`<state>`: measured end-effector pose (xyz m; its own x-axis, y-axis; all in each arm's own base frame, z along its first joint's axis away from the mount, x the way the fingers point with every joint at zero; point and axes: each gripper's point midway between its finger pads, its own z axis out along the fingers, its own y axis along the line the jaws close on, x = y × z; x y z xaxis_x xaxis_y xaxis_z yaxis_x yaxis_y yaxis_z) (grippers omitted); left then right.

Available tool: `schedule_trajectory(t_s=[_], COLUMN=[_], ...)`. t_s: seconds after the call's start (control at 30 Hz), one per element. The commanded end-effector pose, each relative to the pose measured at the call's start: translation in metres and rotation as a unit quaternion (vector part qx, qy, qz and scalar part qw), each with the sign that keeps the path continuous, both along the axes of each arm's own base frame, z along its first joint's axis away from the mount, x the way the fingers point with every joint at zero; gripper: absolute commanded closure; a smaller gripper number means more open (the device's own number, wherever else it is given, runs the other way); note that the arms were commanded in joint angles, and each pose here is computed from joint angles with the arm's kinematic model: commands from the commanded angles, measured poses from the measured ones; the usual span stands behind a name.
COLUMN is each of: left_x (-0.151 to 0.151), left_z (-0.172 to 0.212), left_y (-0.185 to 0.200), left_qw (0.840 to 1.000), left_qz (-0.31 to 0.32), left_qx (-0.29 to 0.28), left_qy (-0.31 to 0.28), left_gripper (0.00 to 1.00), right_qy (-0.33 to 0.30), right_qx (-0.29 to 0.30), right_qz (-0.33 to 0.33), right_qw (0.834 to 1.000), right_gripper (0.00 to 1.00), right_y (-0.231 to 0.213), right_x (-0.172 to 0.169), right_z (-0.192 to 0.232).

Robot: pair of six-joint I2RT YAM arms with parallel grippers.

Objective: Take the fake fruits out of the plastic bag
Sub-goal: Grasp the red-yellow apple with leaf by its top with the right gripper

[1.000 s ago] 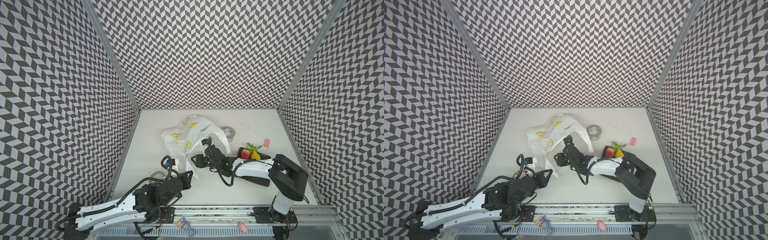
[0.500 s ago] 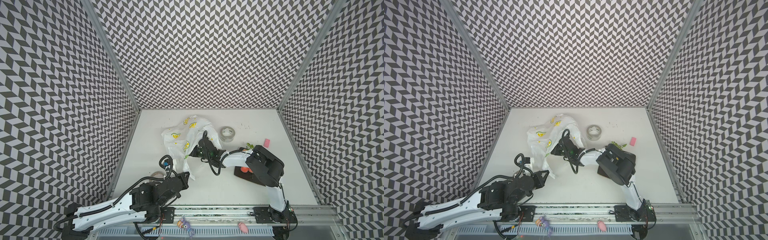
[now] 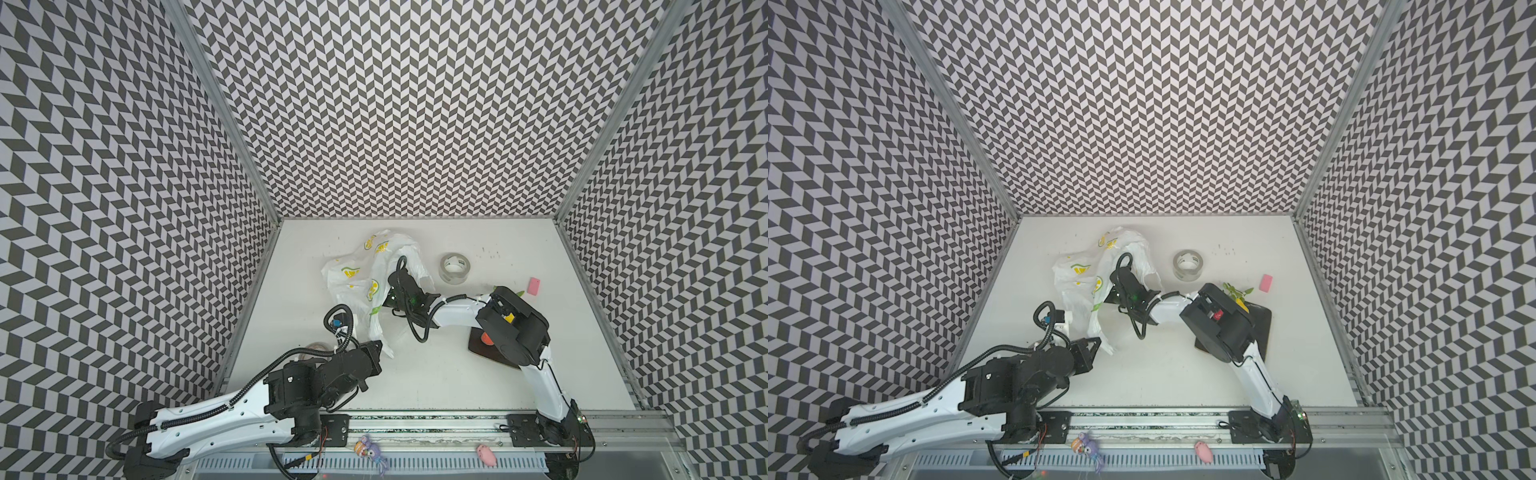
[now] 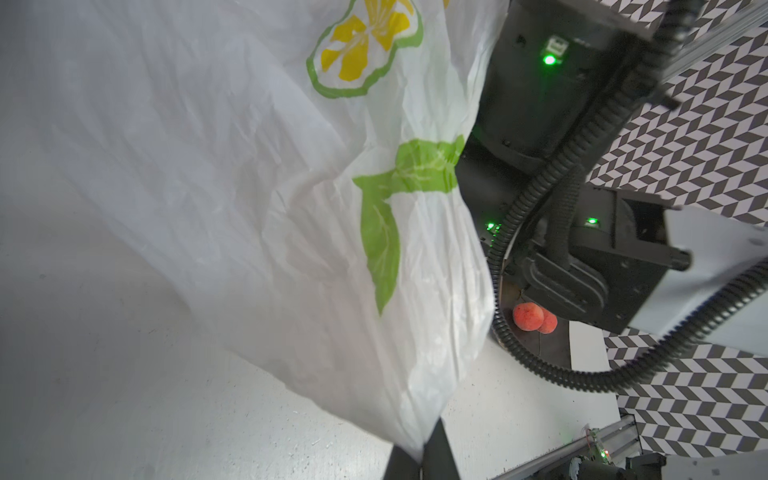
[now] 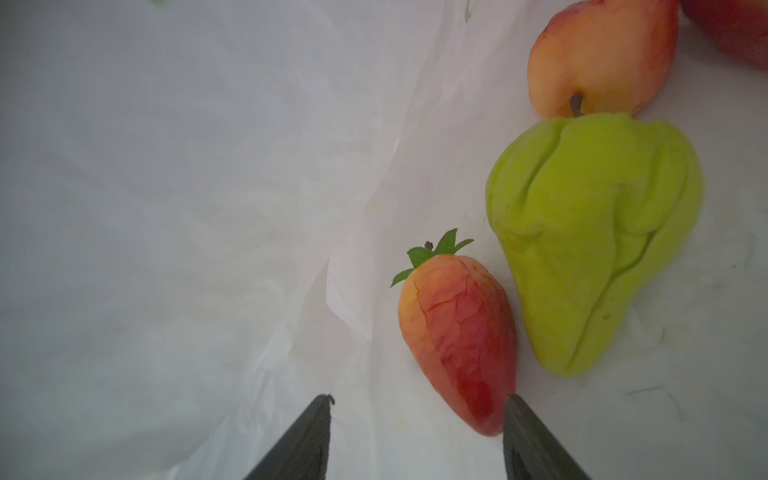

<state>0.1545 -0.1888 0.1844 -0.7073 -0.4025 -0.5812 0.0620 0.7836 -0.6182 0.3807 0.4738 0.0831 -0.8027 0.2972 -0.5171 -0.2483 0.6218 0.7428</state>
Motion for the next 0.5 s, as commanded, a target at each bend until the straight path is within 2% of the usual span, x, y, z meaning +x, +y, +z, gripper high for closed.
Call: schedule_trajectory(t_s=[0.0,0.47], left_x=[0.007,0.011], left_z=[0.023,0.038], left_y=[-0.006,-0.021], left_qw=[1.000,0.999], left_qz=[-0.001,-0.011], left_qx=[-0.003,-0.014], left_qy=[-0.027,-0.047], left_gripper=[1.00,1.00], right_qy=[-0.007,0.015], right_qx=[0.006,-0.020], right_qz=[0.000,0.001], right_qw=[1.000,1.000], right_gripper=[0.35,0.31], right_y=[0.008,0.026], right_x=[0.009,0.023], right_z=[-0.002,-0.034])
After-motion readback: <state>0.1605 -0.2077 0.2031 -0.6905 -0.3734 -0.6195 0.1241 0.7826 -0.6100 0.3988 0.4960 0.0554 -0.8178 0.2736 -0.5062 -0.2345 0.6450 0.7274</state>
